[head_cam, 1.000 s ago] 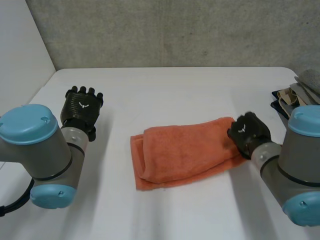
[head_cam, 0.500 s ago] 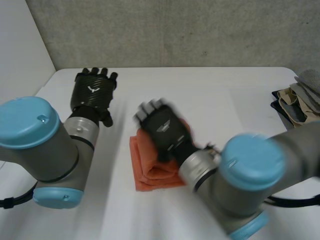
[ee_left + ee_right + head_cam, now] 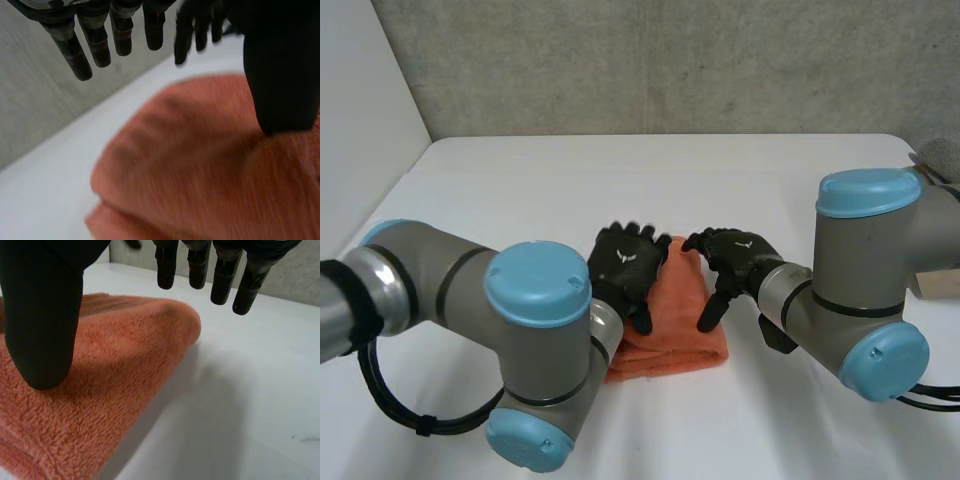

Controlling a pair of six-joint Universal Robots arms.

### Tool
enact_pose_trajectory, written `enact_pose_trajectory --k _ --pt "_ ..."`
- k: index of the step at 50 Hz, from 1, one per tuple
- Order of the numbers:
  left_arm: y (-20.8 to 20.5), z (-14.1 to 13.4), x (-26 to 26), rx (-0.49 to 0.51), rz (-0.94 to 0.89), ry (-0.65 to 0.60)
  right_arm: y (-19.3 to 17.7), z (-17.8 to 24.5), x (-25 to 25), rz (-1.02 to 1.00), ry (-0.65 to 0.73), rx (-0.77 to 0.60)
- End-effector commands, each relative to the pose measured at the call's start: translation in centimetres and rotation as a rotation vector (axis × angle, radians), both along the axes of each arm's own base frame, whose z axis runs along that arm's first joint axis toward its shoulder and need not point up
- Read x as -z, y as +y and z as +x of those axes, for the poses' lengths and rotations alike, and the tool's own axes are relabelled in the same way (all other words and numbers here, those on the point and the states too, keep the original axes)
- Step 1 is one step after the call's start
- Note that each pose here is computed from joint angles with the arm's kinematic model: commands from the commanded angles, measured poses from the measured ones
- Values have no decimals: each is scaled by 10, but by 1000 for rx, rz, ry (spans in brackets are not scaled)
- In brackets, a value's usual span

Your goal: Fold the laundry.

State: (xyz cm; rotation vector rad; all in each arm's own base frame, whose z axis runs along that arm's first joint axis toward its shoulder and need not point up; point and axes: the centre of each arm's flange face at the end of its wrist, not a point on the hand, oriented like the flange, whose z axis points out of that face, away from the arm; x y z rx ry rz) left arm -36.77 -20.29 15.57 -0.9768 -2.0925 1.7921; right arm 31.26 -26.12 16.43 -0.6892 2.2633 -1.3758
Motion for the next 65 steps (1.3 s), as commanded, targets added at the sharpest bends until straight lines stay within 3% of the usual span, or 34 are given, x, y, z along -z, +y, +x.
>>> enact_pose_trajectory --k 1,10,16,22,25,31,39,43,47,54,65 --pt "-6 17 15 -88 27 -136 2 4 4 -39 41 -53" --pt "-11 30 24 -126 6 -248 -3 9 24 -69 135 -111" --pt "-11 30 22 -124 3 -241 -9 11 33 -90 185 -128" --pt "-14 26 -6 -123 -52 -182 -7 10 -2 -168 141 -120" --pt "-16 26 -47 -95 -120 -93 -4 6 -25 -221 109 -106" --pt "-11 30 -115 68 -204 74 12 -4 -50 -323 69 -84" --pt "4 42 -132 307 -10 120 61 -3 -31 -393 62 -150" --pt "4 44 -132 334 20 125 93 17 -6 -442 71 -262" --pt "4 45 -134 331 16 127 102 23 25 -433 134 -308" --pt "5 45 -136 332 10 129 94 26 50 -449 214 -267" --pt "4 45 -135 328 15 130 83 32 55 -517 191 -222"
